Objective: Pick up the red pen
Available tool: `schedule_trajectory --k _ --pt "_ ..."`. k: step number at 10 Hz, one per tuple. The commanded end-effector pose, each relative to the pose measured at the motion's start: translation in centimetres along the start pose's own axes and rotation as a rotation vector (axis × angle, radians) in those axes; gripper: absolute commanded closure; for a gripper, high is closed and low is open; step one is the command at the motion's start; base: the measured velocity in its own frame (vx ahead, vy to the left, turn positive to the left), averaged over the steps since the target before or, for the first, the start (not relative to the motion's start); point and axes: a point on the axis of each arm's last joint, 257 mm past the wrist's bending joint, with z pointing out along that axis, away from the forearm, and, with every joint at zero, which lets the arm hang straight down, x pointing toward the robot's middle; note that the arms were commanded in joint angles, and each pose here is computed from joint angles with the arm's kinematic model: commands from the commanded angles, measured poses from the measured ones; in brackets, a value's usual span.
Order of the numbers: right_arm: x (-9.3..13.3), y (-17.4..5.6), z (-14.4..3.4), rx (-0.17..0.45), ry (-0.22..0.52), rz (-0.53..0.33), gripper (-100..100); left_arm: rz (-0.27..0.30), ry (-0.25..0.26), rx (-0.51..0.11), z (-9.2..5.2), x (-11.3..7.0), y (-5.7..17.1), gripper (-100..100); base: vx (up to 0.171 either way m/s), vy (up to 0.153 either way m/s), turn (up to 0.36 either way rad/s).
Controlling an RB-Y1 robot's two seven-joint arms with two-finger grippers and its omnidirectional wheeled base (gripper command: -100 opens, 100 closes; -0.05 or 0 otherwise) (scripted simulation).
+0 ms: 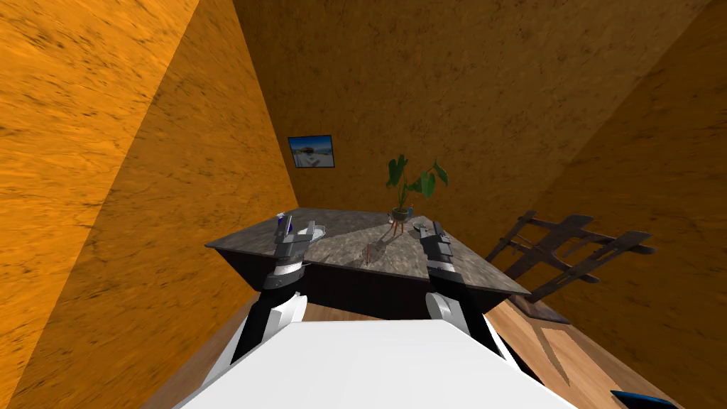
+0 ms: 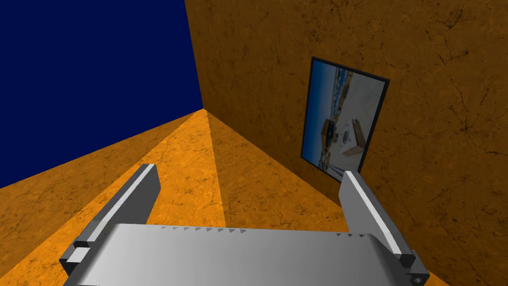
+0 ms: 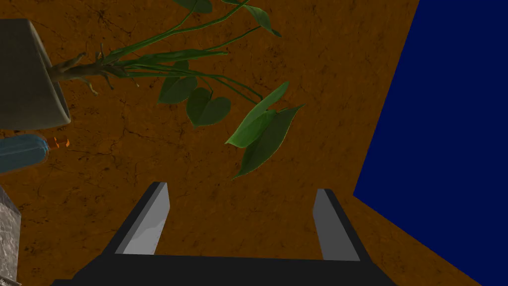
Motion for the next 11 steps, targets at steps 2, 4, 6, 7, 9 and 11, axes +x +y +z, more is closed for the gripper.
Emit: schedule_trajectory --k 2,4,6,7,9,11 --pt "-0.5 -1.3 0.2 0.065 0.039 0.023 -100 0.000 0.000 0.000 0.0 0.0 0.0 0 0.003 0.017 0.125" --pt "-0.9 -2.0 0.2 0.097 0.046 0.039 -100 0.000 0.000 0.000 0.0 0.0 0.0 0 0.005 0.022 0.078" --pt "-1.9 -3.2 0.3 0.158 0.049 0.074 -100 0.000 0.000 0.000 0.0 0.0 0.0 0 0.003 0.021 0.137" --pt "-2.0 -3.5 0.2 0.172 0.046 0.087 -100 0.000 0.000 0.000 0.0 0.0 0.0 0 0.001 0.017 0.062" --pt "-2.7 -4.4 0.2 0.215 0.038 0.119 -100 0.000 0.000 0.000 0.0 0.0 0.0 0 -0.004 0.021 0.089" --pt "-3.5 -5.3 0.1 0.261 0.025 0.154 -100 0.000 0.000 0.000 0.0 0.0 0.0 0 -0.005 0.023 0.108"
